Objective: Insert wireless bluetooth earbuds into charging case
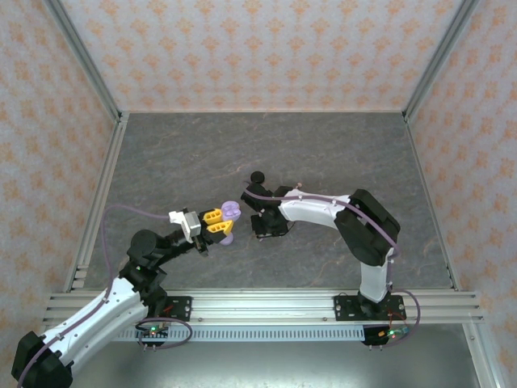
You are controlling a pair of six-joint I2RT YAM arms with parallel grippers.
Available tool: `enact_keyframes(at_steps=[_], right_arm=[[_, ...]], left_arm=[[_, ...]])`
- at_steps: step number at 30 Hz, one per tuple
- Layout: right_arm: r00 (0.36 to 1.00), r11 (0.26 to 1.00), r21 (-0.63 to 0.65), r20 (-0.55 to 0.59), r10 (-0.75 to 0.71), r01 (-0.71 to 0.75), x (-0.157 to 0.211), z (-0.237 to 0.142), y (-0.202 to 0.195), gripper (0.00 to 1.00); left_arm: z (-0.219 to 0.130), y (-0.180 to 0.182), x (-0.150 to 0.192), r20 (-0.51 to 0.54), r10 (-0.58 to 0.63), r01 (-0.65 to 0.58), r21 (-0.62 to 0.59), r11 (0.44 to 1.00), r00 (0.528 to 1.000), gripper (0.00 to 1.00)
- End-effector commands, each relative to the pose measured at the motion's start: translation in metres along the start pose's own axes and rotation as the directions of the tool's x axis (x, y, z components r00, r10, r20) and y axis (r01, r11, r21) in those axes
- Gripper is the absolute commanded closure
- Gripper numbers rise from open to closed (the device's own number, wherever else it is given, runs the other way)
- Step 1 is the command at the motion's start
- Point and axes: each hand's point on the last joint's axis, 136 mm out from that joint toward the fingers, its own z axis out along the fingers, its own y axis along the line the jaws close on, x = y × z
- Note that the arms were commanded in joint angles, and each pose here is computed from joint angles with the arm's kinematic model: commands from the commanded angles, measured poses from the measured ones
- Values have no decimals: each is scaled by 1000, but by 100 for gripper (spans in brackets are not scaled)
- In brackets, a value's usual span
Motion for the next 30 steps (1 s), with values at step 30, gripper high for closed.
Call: enact_keyframes(at_steps=[30], right_arm=[[520, 753, 86, 672, -527, 652, -28, -271, 23, 80]], left_arm=[[36, 1, -4, -61, -84, 88, 67, 994, 995, 100]])
